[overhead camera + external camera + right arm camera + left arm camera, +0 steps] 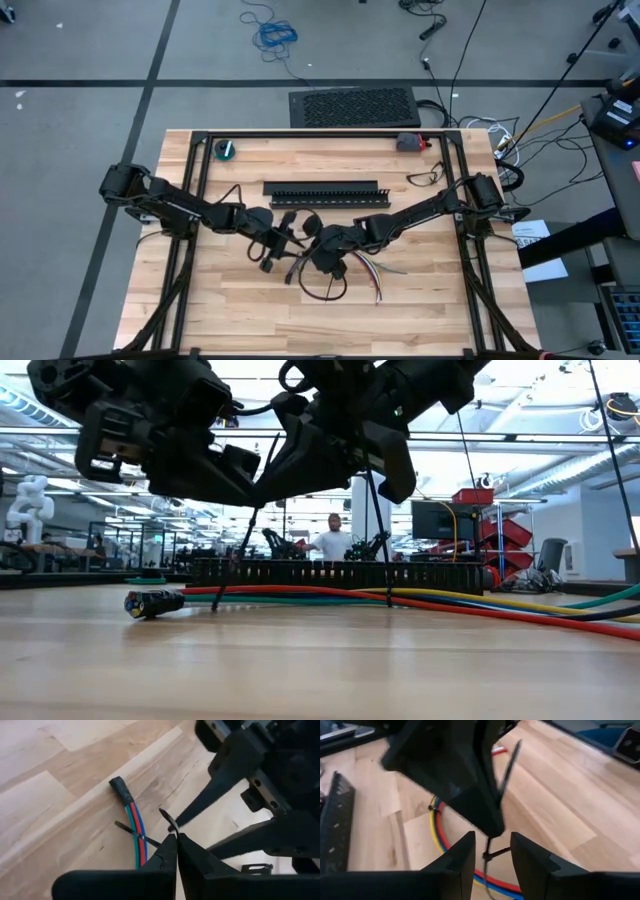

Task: Ziptie cables
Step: Wrap the cables together using a zip tie

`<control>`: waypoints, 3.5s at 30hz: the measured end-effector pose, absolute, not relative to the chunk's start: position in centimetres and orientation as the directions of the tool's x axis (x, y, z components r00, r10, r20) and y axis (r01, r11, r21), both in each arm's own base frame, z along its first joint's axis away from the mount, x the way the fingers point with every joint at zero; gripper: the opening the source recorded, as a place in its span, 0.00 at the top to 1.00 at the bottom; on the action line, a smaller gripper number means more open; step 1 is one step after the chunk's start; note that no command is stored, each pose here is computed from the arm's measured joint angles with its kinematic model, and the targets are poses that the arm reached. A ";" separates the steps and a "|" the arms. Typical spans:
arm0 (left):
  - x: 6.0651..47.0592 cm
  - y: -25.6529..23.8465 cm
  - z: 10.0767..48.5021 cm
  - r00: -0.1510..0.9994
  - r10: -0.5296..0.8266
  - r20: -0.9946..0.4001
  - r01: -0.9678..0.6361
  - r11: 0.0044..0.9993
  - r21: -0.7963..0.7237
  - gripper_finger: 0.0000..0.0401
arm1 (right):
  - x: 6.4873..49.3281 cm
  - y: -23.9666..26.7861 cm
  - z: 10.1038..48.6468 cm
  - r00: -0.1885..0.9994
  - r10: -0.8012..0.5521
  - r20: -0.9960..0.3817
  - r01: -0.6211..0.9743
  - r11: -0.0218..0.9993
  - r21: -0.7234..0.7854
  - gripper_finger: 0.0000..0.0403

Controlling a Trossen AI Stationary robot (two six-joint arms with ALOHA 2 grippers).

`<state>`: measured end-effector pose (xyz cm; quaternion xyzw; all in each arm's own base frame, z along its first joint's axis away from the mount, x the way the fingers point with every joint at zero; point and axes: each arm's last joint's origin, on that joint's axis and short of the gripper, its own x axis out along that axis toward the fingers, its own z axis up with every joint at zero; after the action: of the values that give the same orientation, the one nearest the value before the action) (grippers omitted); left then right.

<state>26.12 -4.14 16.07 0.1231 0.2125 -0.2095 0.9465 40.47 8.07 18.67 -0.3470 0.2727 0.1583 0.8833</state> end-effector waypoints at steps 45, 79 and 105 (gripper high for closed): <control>27.0 -4.2 15.5 0.754 -0.455 -0.473 0.496 0.867 -0.043 0.75 | 41.0 8.7 19.8 0.816 0.176 -0.551 -0.526 0.622 -0.580 1.00; 27.7 -3.7 12.8 0.706 -0.482 -0.519 0.613 0.783 0.107 0.98 | 39.3 9.8 22.4 0.855 -0.187 -0.484 -0.282 0.616 -0.735 1.00; 28.6 -3.4 10.4 0.689 -0.500 -0.526 0.633 0.768 0.099 0.98 | 39.2 11.1 24.7 0.850 -0.343 -0.399 -0.168 0.542 -0.823 1.00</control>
<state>28.63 -3.41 10.39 0.1378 0.2420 -0.3117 0.9085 39.21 11.07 24.71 -0.4756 0.2687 -0.0525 0.8360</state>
